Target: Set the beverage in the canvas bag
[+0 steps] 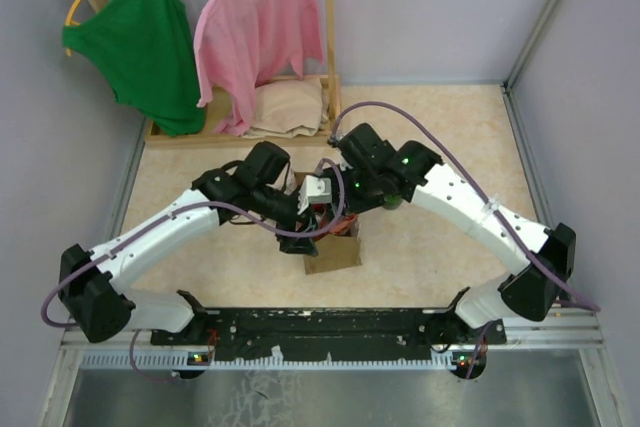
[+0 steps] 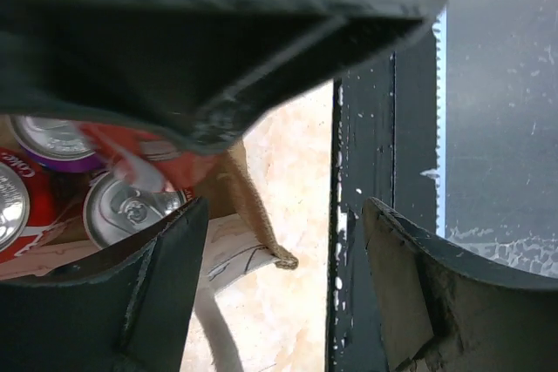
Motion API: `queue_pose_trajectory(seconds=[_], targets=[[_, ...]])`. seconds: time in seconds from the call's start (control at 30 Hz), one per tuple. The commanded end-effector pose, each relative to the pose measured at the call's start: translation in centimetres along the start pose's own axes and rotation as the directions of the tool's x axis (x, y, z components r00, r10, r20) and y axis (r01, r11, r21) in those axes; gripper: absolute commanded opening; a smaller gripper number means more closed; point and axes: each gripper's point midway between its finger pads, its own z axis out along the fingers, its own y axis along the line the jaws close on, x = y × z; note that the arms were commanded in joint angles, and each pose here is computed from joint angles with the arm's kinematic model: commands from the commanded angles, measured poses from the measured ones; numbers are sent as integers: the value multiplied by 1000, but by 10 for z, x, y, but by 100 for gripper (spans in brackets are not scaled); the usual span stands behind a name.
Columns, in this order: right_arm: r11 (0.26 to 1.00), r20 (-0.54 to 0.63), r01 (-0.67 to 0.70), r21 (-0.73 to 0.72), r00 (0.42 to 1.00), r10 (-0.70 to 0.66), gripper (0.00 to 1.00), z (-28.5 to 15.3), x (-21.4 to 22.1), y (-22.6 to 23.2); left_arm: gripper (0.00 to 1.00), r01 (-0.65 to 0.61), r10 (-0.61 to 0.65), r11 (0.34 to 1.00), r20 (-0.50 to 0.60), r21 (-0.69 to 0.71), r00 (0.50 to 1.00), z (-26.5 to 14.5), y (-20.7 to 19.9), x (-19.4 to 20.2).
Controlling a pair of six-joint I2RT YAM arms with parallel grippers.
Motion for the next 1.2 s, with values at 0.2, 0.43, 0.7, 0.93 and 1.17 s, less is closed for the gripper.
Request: queue_pose_trajectory(seconds=[0.2, 0.43, 0.7, 0.93, 1.17], targets=[[999, 66, 18, -51, 998, -15, 0, -24, -2, 20, 77, 49, -32, 995, 192, -82, 981, -39, 19, -52], [1000, 48, 13, -22, 999, -12, 0, -19, 4, 15, 78, 153, -109, 979, 289, -134, 951, -68, 47, -58], [998, 28, -1, 60, 1000, -1, 0, -10, 9, 0, 77, 257, -182, 949, 353, -180, 918, -94, 69, -44], [996, -18, 16, 84, 1000, -14, 0, -2, 14, -4, 78, 273, -190, 943, 366, -191, 911, -95, 74, -40], [995, -57, 30, 97, 998, -25, 0, 8, 21, -6, 77, 281, -198, 941, 368, -186, 909, -92, 78, -36]])
